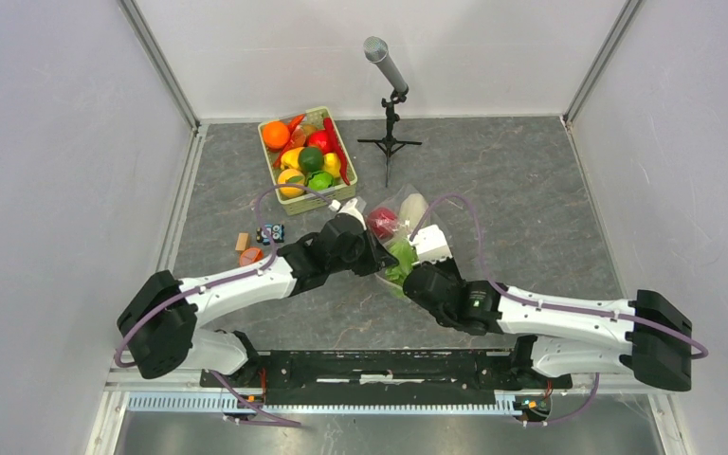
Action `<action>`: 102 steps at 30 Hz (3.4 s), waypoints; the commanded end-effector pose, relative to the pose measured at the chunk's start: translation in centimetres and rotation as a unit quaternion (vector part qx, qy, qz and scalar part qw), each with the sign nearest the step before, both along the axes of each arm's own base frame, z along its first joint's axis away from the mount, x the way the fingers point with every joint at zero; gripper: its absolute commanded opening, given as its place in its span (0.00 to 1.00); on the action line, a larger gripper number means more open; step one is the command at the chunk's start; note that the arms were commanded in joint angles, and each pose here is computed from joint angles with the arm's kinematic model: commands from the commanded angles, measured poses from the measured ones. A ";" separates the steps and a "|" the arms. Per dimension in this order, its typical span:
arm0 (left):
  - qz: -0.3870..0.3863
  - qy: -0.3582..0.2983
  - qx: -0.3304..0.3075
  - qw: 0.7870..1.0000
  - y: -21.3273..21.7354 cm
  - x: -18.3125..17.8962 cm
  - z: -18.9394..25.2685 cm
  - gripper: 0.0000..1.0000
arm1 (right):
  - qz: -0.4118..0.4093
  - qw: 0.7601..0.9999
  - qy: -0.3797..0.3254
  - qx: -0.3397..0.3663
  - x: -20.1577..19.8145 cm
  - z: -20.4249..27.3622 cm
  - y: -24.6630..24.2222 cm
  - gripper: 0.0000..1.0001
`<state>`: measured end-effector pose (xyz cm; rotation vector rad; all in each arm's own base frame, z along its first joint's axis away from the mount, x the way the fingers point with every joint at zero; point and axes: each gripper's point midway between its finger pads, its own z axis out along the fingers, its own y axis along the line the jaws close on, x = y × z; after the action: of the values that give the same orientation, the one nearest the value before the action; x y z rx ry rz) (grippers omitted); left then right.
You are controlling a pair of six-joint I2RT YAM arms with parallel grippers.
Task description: Open the zip-top bag and remove the fake food
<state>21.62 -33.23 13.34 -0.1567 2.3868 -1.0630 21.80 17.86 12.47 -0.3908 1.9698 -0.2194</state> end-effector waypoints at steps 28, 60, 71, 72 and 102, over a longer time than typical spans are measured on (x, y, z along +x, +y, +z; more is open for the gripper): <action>-0.024 0.013 -0.130 0.991 -2.4 2.8 9.2 0.02 | -0.034 0.998 -0.040 0.038 -0.2 -1.1 -4.0 0.02; -0.275 -0.006 -0.218 0.936 -4.7 -6.4 20.3 0.02 | -0.060 0.993 -0.067 0.072 2.1 2.1 -5.4 0.00; -0.220 -0.002 0.032 0.975 -0.5 -4.4 10.3 0.02 | 0.005 0.978 -0.137 0.155 2.3 11.4 -4.5 0.00; -0.223 -0.004 0.040 0.974 -0.8 -4.4 10.0 0.02 | 0.030 0.976 -0.137 0.169 2.1 11.5 -3.6 0.00; -0.286 -0.147 -0.047 0.946 2.0 -7.6 20.3 0.02 | -0.163 0.981 -0.099 -0.036 2.3 5.0 -13.2 0.00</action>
<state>15.39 -35.02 29.54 0.5207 2.3329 -1.4347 25.09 9.64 17.02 -0.0771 1.8174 -0.2357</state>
